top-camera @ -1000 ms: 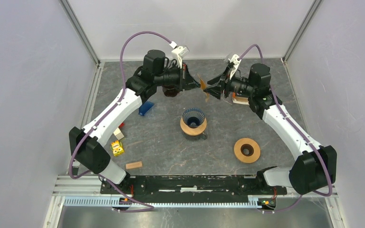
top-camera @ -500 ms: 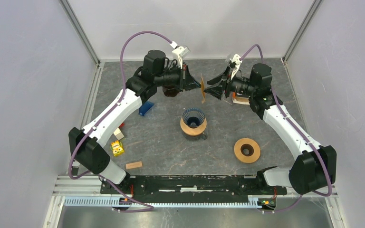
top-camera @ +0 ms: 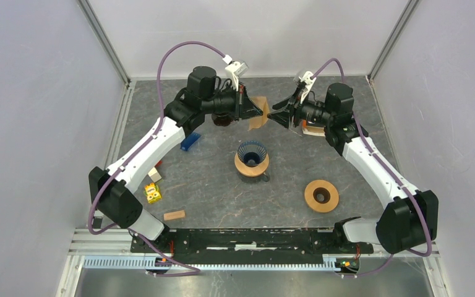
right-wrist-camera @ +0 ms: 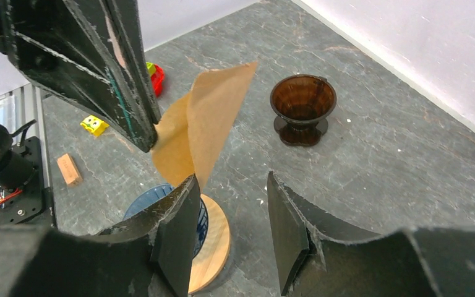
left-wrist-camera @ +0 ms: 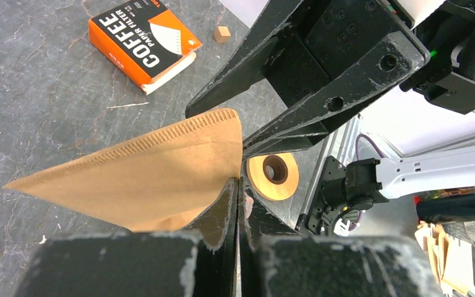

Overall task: Place the coffee filter in the dripper
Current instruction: Place the coffee filter in the coffee dripper.

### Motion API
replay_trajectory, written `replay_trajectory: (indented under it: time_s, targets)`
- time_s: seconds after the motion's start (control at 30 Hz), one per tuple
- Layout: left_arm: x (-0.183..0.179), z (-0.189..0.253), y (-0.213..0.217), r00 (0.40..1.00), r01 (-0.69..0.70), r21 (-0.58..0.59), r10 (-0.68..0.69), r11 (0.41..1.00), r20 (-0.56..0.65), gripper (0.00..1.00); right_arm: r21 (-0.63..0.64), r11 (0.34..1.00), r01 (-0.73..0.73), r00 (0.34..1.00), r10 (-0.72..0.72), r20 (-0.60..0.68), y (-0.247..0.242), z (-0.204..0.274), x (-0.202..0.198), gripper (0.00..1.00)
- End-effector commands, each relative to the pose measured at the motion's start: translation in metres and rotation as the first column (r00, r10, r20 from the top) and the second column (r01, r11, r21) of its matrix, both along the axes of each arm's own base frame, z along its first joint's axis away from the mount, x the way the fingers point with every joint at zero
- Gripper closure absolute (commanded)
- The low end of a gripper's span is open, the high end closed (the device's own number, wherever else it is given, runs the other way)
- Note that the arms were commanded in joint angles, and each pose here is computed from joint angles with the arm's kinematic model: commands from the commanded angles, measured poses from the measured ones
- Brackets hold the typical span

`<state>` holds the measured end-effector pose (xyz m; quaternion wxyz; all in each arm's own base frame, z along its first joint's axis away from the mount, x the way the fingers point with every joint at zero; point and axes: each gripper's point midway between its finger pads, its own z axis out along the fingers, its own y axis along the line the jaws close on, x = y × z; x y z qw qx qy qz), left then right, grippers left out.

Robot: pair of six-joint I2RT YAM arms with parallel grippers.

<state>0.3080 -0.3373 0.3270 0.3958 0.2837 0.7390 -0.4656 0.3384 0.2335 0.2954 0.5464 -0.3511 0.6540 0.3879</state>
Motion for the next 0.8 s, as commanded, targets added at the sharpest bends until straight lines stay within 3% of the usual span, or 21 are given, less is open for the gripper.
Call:
replay_trajectory:
  time_s: [0.0, 0.67, 0.77]
  targets:
    - [-0.003, 0.025, -0.003, 0.995, 0.013, -0.034, -0.01, 0.999, 0.097, 0.98, -0.022, 0.998, 0.06, 0.996, -0.058, 0.073, -0.01, 0.012, 0.002, 0.5]
    - [-0.004, 0.02, -0.022, 0.996, 0.027, -0.023, -0.025, 0.999, 0.087, 0.98, -0.01, 0.999, 0.047, 0.997, -0.046, 0.062, -0.001, 0.012, -0.003, 0.51]
    - [-0.002, 0.02, -0.023, 0.996, 0.023, -0.021, -0.021, 1.0, 0.091, 0.98, -0.01, 0.998, 0.058, 0.997, -0.057, 0.052, 0.002, 0.012, -0.001, 0.57]
